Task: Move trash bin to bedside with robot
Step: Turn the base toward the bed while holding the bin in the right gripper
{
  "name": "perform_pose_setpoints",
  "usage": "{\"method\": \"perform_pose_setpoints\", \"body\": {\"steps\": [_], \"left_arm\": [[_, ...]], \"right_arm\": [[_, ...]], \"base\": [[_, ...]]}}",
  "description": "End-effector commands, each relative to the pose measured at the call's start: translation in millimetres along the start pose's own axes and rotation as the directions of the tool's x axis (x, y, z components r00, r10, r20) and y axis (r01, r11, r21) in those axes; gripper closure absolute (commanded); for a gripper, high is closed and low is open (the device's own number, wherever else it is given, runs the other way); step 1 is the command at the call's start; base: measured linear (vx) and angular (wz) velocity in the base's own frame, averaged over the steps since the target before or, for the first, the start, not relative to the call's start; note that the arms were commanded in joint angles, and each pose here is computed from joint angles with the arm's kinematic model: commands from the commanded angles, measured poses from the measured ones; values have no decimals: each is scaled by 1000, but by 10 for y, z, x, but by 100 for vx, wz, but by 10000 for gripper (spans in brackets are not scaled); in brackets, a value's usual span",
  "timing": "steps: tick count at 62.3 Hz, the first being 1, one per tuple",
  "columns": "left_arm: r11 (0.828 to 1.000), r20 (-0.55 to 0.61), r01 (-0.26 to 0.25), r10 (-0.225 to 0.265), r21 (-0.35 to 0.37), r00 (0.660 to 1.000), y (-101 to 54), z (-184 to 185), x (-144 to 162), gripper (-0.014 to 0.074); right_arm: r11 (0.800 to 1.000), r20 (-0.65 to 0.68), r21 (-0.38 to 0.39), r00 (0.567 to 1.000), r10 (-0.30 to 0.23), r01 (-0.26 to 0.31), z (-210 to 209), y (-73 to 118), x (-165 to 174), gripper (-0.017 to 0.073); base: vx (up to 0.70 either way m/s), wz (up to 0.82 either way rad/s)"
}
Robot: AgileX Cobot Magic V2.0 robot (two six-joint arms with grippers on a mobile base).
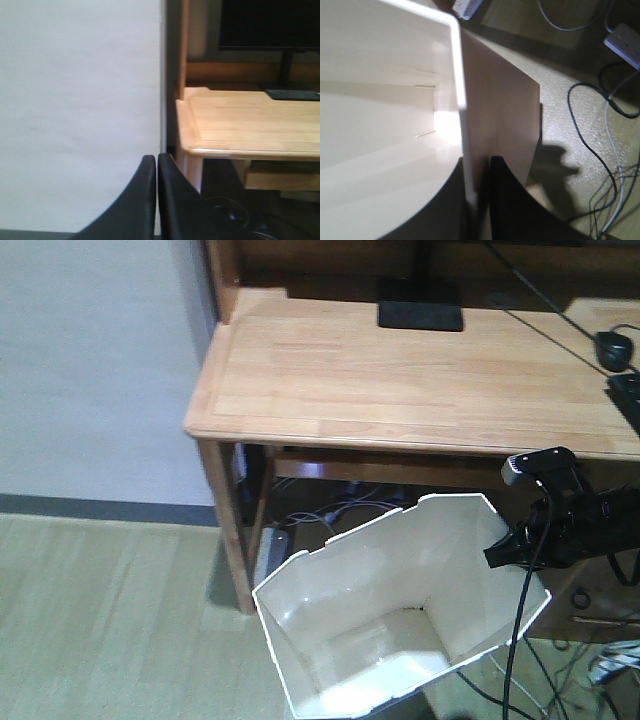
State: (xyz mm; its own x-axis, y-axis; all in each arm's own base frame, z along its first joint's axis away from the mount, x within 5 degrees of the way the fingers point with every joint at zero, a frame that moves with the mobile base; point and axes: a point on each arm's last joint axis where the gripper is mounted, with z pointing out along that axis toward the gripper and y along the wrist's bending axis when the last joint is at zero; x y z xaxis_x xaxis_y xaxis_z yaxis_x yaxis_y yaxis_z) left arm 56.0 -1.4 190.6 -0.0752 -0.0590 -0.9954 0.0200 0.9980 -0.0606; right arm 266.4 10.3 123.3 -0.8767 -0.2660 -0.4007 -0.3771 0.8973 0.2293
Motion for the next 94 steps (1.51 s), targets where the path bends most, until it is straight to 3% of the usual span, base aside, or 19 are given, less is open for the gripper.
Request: {"method": "perform_pose_setpoints", "body": {"steps": [1,94], "left_arm": [[1000,59,11,-12,11,998,-3,8,20,599],[1000,59,11,-12,11,998,-3,8,20,599]], "right_arm": [[991,75,-108,993,92,-84,-152,123,-156,565],[990,74,-111,993,92,-84,-153,126,-155,565]], "base": [[-11,41],[-4,53]]}}
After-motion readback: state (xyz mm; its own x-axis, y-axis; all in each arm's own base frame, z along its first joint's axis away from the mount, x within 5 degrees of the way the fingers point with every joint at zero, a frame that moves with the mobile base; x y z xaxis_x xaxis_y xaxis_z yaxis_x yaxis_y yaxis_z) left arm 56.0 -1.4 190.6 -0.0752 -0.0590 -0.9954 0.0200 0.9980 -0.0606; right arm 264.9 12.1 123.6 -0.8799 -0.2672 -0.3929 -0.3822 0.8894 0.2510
